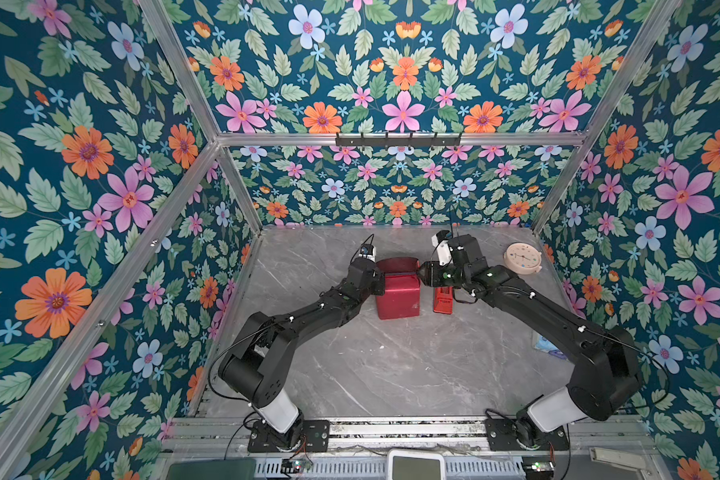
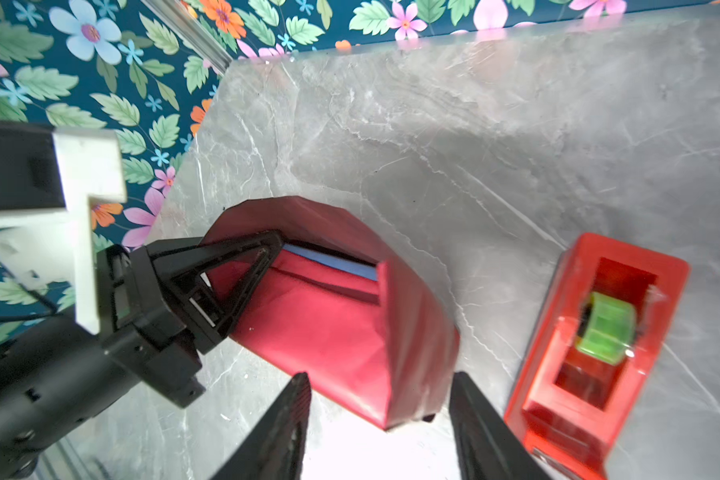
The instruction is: Wrap the gift box in paper
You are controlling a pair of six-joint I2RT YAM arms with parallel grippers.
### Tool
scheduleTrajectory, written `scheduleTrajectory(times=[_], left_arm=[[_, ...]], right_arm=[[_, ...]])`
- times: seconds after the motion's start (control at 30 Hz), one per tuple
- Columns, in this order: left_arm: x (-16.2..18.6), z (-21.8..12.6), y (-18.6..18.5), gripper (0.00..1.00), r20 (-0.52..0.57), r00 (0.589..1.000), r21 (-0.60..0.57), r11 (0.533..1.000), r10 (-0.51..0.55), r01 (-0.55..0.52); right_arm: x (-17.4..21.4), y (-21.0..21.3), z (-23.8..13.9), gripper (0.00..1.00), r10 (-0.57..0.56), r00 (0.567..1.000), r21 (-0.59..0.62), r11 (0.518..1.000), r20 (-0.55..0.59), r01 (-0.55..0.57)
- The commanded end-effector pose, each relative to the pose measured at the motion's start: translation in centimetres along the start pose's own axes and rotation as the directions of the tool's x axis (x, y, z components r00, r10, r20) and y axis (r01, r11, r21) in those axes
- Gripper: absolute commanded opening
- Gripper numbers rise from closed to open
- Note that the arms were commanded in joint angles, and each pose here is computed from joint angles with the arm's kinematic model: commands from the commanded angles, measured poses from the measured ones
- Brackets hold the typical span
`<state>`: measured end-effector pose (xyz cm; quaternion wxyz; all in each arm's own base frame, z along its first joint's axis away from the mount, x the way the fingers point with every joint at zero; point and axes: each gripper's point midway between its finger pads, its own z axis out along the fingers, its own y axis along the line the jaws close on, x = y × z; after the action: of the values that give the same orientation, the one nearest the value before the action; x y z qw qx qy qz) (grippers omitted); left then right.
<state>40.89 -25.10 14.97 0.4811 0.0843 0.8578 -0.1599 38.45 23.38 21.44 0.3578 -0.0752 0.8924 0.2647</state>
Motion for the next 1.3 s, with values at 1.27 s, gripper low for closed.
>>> scheduleTrajectory(times=[1.27], left_arm=[[0.3, 0.5, -0.7, 0.0, -0.041, 0.999, 0.026, 1.0, 0.001, 0.0]], right_arm=[[2.0, -2.3, 8.0, 0.53, 0.146, 0.973, -0.086, 0.983, -0.178, -0.163]])
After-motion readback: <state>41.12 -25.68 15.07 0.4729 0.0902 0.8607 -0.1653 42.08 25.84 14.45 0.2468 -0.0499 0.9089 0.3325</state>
